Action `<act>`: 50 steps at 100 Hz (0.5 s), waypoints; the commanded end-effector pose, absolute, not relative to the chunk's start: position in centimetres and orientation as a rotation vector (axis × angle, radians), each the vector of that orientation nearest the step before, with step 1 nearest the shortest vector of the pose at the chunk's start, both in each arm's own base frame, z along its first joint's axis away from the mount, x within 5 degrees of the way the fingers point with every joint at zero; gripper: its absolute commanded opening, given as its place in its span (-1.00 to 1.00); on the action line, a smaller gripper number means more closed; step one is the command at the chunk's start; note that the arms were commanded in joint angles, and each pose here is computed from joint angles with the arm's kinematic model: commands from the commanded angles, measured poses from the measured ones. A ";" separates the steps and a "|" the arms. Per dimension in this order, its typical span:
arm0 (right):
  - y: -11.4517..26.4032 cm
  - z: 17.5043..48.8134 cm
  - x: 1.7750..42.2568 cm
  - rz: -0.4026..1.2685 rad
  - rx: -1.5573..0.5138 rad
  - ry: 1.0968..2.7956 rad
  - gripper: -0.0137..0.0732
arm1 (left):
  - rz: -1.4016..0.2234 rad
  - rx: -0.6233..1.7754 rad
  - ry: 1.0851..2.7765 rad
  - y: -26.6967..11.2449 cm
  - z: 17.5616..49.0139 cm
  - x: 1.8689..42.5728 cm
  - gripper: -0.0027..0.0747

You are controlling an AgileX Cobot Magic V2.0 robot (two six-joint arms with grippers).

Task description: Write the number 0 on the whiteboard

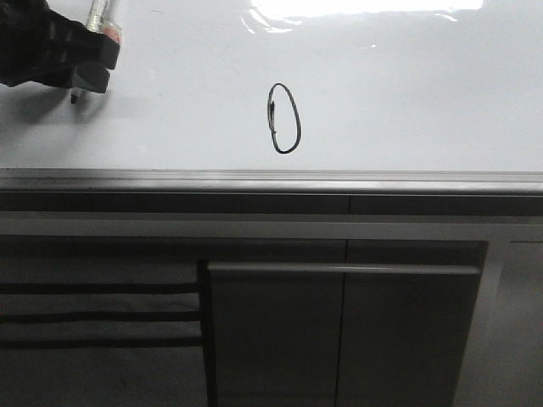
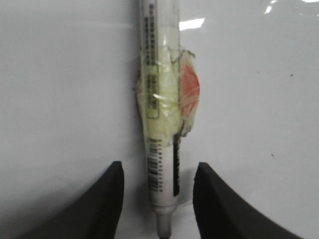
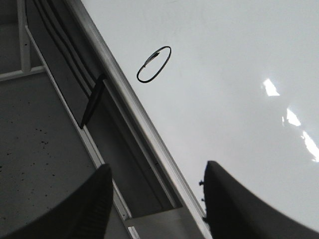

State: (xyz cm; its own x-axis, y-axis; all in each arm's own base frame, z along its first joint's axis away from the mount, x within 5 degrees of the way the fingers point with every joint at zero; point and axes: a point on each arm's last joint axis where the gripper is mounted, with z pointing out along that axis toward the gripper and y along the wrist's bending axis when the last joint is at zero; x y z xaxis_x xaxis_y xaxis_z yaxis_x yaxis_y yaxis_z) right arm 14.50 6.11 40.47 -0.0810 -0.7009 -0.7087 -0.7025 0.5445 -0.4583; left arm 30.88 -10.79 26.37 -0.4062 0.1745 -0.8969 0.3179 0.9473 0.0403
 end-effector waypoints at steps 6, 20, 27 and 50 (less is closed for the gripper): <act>6.0 41.9 14.6 -0.012 -1.088 1.726 0.15 | -0.161 0.330 1.898 -10.5 29.3 30.5 -0.06; 5.3 42.8 13.6 0.031 -0.919 1.828 0.15 | -0.120 0.626 1.905 -10.4 32.1 27.5 -0.06; 4.6 42.7 13.1 -0.015 -0.884 1.904 0.10 | -0.095 0.803 1.965 -10.0 33.8 25.0 -0.06; 3.8 40.7 12.5 0.167 -0.427 2.154 -0.54 | -0.232 0.536 2.122 -6.3 38.0 17.9 -0.20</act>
State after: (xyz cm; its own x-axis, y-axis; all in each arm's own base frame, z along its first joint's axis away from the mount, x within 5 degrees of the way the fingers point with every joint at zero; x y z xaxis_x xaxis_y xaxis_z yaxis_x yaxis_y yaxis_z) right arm 12.58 4.04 40.57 -0.5050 -0.4077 -0.7608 -0.4757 0.8669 -0.1488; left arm 20.24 -7.87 35.32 -0.4970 0.4598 -0.7359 0.5799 0.8069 0.1125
